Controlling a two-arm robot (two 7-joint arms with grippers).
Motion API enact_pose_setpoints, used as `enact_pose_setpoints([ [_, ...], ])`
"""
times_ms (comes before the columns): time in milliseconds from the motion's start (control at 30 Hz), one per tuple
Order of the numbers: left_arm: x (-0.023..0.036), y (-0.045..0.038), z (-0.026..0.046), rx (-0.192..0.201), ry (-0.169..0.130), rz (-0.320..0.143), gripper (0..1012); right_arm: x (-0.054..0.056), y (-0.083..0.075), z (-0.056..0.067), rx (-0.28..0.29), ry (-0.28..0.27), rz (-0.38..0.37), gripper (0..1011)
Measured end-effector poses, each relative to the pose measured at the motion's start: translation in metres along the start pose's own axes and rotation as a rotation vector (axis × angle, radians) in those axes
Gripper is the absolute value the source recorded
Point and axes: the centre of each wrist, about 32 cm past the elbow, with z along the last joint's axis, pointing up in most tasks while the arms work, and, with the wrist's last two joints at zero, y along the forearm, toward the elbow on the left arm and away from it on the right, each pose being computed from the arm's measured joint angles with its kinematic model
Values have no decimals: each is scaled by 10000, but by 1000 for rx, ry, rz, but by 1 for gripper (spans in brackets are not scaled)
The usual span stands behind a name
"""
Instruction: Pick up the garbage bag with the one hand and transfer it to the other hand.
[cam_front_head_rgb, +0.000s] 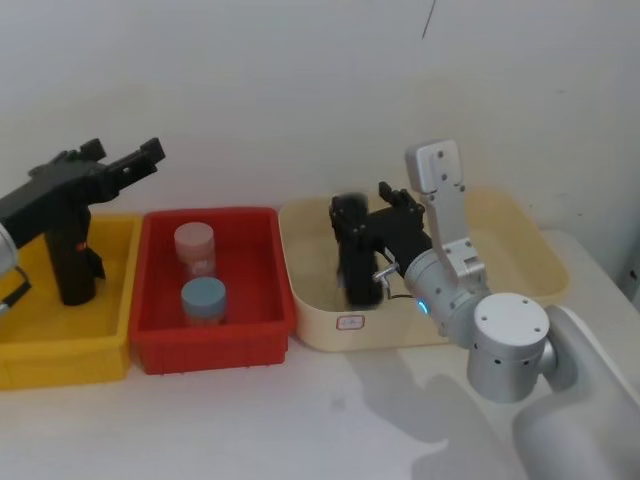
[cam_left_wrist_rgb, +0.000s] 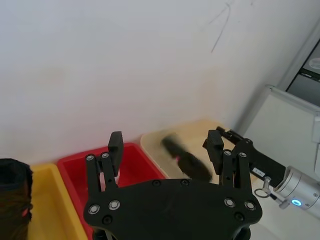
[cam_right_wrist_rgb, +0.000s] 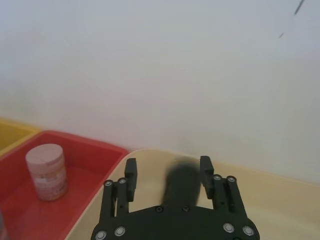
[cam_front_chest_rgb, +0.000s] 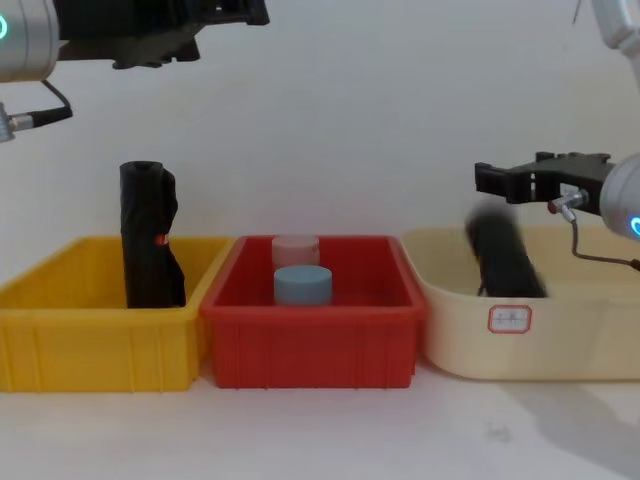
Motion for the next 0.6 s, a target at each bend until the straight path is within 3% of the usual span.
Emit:
enact_pose_setpoints([
  [233,26,40,-1,-3,0,15,1001,47,5,-1,-2,-6,-16,958],
  [333,31,49,-1,-3,0,19,1001,61,6,0,-1,-8,-21,999],
  [600,44,71,-1,-5,1,27,1001,81,7,-3,-3,-10,-28,1001],
])
